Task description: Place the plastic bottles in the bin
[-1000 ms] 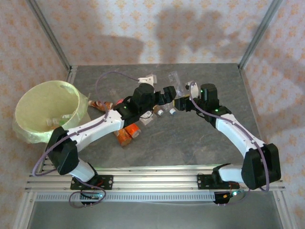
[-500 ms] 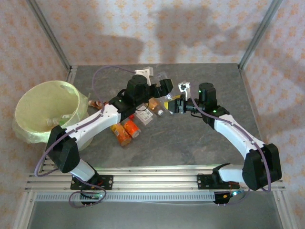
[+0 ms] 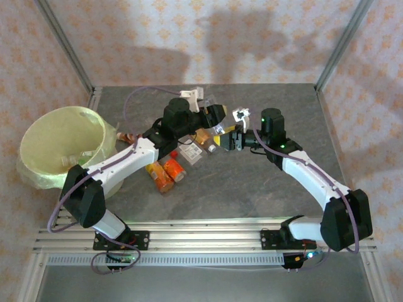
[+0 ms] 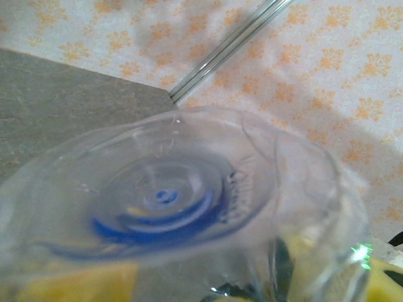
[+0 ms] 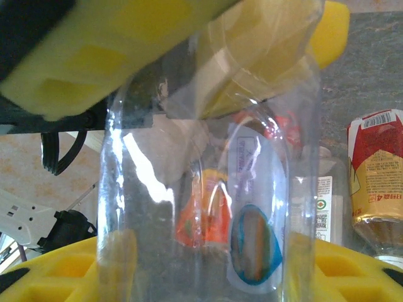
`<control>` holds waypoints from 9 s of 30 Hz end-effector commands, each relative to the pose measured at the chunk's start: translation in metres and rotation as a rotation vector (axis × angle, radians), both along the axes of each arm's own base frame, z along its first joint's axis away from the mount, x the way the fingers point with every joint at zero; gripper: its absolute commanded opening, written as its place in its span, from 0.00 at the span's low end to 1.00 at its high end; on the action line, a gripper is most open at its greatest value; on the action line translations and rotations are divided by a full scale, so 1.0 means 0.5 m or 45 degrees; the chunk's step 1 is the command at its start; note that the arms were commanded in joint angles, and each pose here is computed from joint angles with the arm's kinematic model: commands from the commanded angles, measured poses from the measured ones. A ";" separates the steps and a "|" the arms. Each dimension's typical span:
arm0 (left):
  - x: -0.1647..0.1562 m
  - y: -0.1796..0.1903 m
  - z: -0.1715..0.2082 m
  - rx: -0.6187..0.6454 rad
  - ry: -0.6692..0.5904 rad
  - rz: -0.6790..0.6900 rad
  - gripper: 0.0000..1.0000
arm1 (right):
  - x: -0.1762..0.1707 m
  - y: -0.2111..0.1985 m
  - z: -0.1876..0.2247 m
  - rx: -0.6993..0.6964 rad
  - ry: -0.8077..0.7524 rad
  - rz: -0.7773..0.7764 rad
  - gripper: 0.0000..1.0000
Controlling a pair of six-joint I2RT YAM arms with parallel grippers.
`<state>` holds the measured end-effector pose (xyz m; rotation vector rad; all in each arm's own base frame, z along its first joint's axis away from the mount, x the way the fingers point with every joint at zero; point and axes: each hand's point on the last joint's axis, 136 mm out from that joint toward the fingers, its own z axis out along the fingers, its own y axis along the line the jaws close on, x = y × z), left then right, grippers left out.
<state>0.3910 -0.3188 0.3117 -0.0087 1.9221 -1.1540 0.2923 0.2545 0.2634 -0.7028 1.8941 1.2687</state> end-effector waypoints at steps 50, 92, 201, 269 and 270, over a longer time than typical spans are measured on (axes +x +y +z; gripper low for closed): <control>-0.108 0.439 0.180 0.700 -0.254 0.940 0.46 | 0.145 -0.091 -0.012 -0.258 -0.079 -0.583 0.99; -0.306 0.919 0.066 0.663 0.506 1.541 0.47 | 0.155 -0.088 -0.064 -0.363 0.033 -0.562 0.99; -0.015 0.415 -0.005 0.852 0.318 0.913 1.00 | 0.293 -0.128 -0.416 -0.911 0.367 -0.769 0.58; -0.051 0.022 0.012 0.126 -0.088 -0.364 0.47 | 0.020 0.121 0.072 0.078 -0.231 0.033 0.58; -0.046 0.026 0.009 0.138 -0.086 -0.341 0.46 | 0.026 0.120 0.069 0.073 -0.220 0.009 0.62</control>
